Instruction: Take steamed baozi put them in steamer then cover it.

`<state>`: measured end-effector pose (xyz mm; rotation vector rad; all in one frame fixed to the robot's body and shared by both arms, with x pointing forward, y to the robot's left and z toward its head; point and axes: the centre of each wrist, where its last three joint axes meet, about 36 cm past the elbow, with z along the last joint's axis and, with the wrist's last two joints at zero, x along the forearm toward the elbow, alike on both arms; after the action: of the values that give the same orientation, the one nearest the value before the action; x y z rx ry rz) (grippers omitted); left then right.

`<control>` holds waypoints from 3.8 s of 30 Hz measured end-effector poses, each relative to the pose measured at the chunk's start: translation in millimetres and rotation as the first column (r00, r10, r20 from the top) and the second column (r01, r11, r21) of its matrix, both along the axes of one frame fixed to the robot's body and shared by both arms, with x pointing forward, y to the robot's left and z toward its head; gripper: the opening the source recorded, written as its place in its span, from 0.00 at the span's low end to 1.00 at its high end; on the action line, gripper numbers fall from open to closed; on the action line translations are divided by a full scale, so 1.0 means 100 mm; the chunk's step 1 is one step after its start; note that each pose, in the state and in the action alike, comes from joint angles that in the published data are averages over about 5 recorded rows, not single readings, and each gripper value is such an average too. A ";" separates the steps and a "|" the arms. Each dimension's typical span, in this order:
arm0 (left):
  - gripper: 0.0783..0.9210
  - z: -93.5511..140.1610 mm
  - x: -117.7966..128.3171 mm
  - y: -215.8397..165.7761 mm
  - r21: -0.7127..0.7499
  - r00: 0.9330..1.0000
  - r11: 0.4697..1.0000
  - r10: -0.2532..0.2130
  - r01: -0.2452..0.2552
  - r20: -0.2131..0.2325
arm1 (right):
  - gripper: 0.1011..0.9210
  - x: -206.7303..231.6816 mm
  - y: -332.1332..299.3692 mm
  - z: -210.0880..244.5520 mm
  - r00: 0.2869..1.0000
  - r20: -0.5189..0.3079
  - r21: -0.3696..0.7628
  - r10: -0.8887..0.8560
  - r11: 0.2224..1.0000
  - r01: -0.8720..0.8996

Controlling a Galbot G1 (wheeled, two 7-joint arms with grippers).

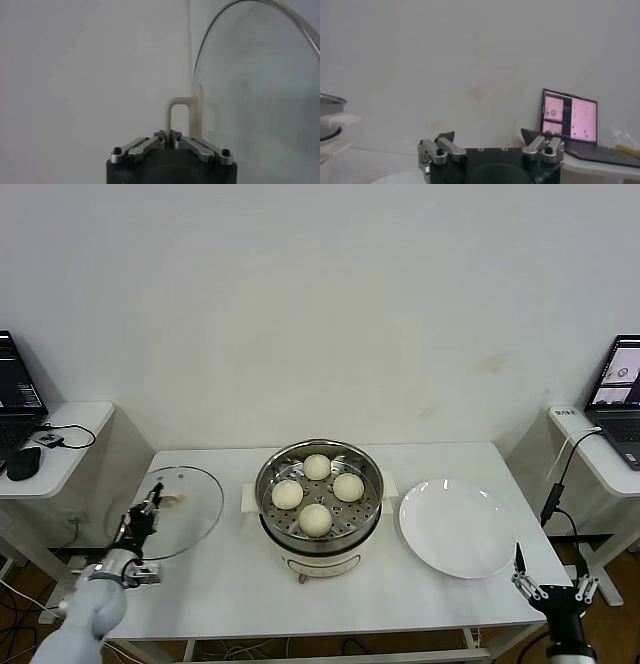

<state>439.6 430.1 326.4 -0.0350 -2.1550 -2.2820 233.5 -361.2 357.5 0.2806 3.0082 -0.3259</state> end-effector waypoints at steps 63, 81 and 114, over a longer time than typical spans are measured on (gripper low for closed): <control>0.06 1.31 -0.02 -3.28 -0.102 0.989 0.984 -0.145 0.144 -0.001 | 0.88 -0.06 0.25 -0.38 0.989 -0.107 -0.258 -0.101 0.964 0.070; 0.06 1.11 0.03 -3.58 -0.087 0.987 0.985 -0.155 0.152 -0.037 | 0.88 -0.11 0.26 -0.43 0.989 -0.116 -0.266 -0.096 0.962 0.062; 0.60 1.14 -0.30 -3.40 -0.131 0.983 0.975 -0.183 0.181 -0.004 | 0.88 -0.13 0.30 -0.53 0.988 -0.136 -0.273 -0.073 0.961 0.033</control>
<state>409.6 90.3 440.8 -0.2615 -2.3815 -2.2151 220.3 -331.4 304.9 0.3258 3.0477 -0.7870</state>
